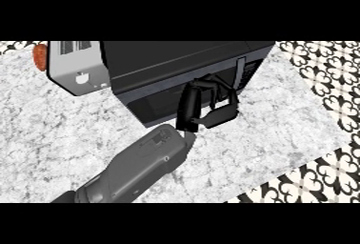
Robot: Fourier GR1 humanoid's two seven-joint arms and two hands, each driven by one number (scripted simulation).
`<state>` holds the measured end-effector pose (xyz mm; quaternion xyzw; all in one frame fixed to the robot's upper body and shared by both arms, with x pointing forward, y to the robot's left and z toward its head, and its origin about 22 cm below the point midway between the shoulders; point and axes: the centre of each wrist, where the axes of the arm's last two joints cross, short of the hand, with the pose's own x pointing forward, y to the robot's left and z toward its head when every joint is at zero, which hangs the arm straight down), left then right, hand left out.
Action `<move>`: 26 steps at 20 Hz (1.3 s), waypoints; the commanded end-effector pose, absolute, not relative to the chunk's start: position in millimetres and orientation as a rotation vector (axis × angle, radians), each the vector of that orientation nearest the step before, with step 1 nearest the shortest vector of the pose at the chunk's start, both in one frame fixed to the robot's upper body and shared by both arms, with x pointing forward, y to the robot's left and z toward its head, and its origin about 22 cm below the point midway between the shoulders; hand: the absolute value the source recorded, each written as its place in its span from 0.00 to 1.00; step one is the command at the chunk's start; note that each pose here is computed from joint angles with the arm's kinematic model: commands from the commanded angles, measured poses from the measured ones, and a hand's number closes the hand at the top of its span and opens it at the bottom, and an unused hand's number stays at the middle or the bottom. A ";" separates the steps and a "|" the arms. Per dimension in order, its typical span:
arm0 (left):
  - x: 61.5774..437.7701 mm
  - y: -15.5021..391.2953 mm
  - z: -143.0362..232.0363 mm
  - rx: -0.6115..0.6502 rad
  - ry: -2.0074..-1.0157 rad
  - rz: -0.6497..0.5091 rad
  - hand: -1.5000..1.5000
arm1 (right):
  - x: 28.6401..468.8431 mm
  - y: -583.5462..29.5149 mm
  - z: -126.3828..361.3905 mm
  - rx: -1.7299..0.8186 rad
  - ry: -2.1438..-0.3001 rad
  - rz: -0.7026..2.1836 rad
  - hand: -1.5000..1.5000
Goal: Pick up the milk, place it into the microwave and close the microwave
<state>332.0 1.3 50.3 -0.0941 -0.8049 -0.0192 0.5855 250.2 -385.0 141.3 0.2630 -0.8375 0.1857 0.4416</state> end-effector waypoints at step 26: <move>354.4 4.2 53.6 -0.217 -1.902 0.005 1.00 | 255.3 -390.1 171.7 0.777 -2.028 0.556 0.00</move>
